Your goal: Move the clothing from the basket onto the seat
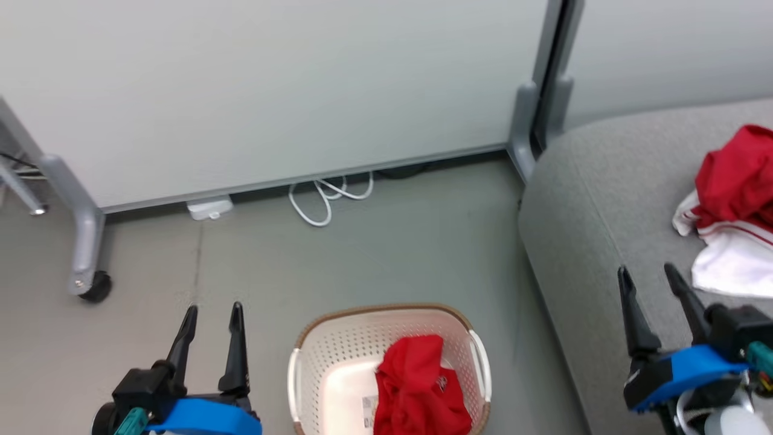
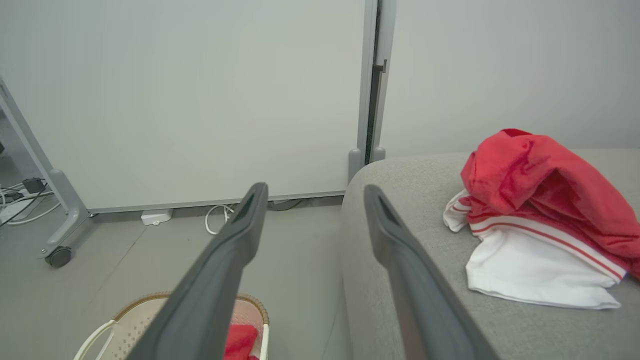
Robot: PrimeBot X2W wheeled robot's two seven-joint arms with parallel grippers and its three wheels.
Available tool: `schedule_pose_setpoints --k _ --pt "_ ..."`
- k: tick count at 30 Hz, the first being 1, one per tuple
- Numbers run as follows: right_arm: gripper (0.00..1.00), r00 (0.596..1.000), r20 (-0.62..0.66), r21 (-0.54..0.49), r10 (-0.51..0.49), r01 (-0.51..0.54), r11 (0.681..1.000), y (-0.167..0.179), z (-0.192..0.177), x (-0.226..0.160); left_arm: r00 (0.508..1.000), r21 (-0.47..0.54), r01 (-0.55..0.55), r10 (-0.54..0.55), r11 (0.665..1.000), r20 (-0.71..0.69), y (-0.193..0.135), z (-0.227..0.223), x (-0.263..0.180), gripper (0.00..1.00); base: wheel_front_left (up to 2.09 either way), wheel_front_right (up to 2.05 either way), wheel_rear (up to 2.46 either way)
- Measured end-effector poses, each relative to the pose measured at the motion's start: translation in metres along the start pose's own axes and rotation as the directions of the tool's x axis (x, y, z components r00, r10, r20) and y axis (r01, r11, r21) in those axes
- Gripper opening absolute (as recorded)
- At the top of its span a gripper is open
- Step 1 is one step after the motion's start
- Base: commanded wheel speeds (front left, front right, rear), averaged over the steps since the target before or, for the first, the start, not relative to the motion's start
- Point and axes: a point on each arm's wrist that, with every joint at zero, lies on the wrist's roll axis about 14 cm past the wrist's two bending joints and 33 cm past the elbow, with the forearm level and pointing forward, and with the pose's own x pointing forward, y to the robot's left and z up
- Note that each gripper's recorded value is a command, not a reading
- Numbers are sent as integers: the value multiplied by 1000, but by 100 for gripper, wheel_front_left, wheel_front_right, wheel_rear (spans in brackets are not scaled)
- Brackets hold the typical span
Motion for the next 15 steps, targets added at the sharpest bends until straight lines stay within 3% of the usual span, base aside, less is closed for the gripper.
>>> schedule_pose_setpoints --k 7,15 --pt "100 997 -12 45 78 -78 996 36 -1 -14 994 9 -110 109 994 28 32 9 -28 100 0 0 0" --pt "100 994 -21 68 103 -102 992 49 -2 -17 991 7 -132 132 991 28 38 9 -35 100 0 0 0"
